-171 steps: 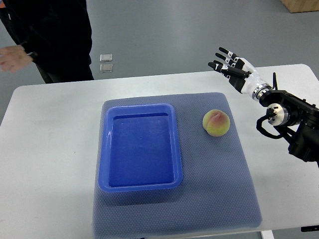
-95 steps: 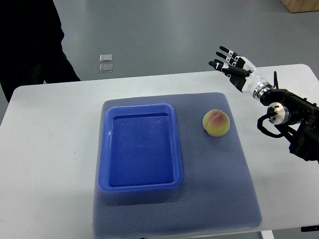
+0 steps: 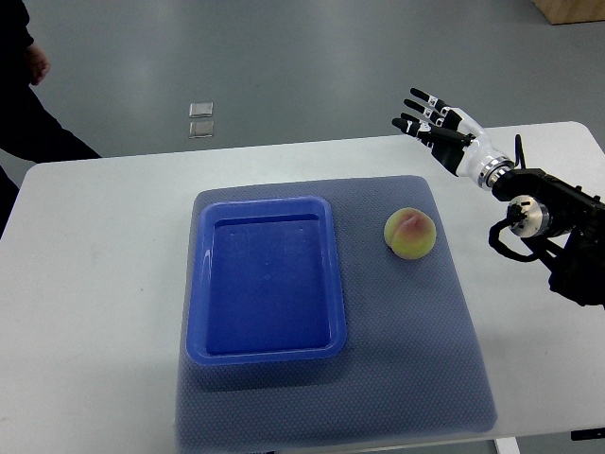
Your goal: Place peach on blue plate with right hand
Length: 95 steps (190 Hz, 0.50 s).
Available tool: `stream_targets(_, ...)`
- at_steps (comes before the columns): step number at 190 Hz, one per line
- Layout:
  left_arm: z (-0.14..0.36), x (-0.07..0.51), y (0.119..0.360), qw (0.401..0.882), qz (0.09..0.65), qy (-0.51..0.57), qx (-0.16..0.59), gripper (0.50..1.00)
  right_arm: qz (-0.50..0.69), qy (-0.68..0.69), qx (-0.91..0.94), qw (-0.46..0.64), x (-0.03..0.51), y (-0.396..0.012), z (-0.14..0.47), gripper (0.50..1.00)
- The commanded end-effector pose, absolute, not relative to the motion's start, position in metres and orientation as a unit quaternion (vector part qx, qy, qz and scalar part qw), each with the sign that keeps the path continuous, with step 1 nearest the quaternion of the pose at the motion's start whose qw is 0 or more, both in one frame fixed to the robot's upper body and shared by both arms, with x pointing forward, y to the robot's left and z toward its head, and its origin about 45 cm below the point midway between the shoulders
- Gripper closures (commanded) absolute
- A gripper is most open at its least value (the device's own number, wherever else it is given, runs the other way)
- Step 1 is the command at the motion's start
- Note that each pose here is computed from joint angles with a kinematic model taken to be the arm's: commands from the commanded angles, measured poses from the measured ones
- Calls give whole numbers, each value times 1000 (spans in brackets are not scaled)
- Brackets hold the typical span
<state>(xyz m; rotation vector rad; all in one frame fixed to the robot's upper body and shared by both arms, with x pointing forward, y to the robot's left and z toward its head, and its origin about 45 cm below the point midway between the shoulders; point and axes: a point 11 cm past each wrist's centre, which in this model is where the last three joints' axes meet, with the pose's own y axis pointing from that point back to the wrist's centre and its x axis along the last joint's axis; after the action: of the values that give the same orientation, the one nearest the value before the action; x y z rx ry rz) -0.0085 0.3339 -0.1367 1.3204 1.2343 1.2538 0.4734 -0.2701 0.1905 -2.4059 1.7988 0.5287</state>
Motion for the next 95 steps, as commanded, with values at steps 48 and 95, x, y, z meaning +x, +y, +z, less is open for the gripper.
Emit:
stream_targets(48,-137,-9,334,453,508,500,535,500,167,588,-790,44,475,-272,194,572)
stream_targets(95,-137,-9,334,453,509,500,535,500,146,561,-814,39,479,-262,208,574)
